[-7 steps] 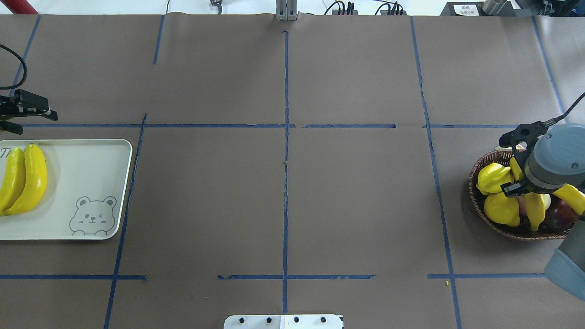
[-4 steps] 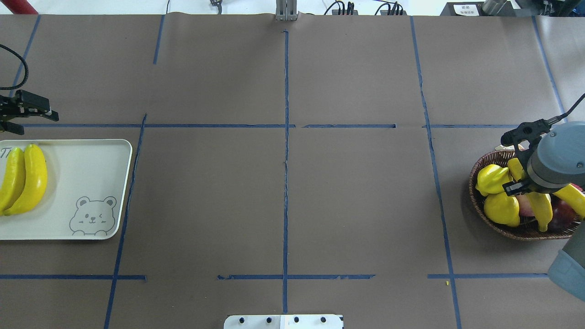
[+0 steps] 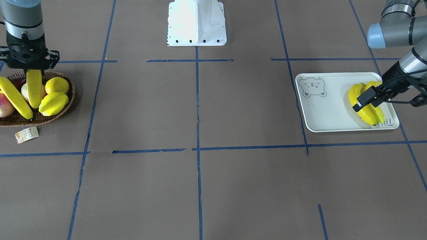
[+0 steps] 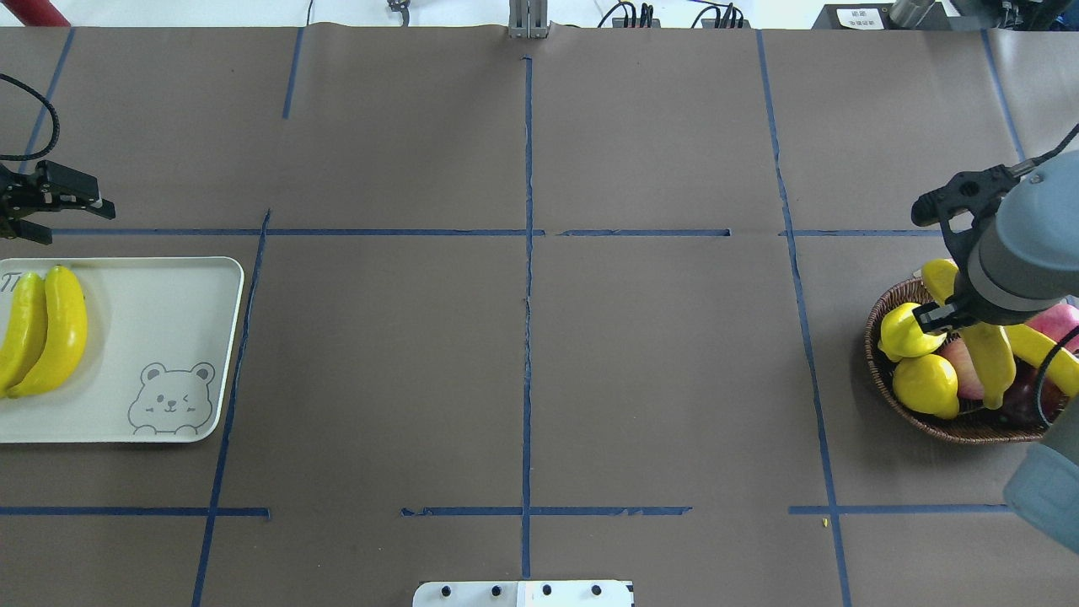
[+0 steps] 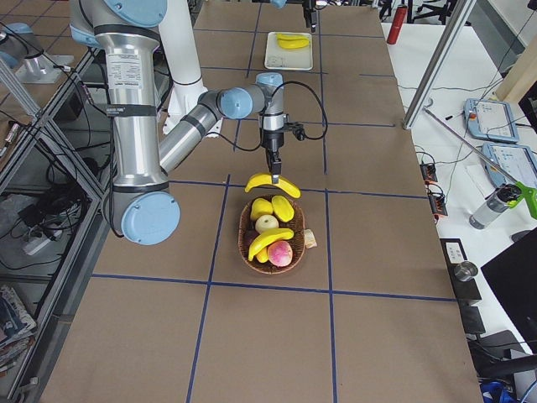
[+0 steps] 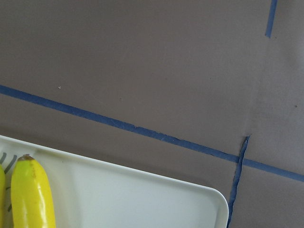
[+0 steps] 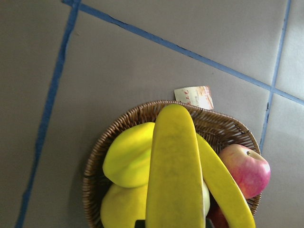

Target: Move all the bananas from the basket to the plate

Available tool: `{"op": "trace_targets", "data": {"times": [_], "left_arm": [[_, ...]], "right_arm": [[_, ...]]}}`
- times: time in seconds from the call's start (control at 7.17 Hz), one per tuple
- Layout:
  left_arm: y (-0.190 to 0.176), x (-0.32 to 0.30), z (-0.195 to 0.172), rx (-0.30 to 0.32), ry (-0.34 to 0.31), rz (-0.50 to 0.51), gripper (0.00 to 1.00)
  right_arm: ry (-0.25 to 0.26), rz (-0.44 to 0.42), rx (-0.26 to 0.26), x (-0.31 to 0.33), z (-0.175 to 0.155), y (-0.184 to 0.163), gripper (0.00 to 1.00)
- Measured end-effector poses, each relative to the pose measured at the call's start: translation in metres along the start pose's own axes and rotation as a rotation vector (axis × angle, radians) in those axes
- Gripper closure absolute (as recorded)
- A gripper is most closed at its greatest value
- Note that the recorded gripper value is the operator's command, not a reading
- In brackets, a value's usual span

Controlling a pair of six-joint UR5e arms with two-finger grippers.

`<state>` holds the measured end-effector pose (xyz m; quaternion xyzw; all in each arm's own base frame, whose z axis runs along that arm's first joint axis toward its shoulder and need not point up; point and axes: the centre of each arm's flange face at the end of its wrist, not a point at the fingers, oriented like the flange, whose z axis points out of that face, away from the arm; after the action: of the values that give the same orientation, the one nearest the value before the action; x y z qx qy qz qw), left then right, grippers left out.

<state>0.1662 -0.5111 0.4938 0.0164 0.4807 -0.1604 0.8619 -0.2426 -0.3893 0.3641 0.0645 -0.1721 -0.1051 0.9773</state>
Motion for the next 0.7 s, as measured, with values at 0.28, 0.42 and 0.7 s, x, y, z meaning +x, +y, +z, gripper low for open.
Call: {"op": "trace_targets", "data": {"times": [0.28,0.42,0.7], "left_arm": [[0.003,0.028,0.009,-0.016,0.019,-0.011,0.00],[0.006,0.054,0.015,-0.028,0.038,-0.027,0.00],[0.015,0.122,0.023,-0.052,0.094,-0.067,0.00]], "right_arm": [[-0.130,0.090,0.023,-0.052,-0.036,-0.046,0.98],[-0.185,0.148,0.030,-0.080,-0.053,-0.070,0.98],[-0.346,0.242,0.089,-0.131,-0.057,-0.112,0.98]]}}
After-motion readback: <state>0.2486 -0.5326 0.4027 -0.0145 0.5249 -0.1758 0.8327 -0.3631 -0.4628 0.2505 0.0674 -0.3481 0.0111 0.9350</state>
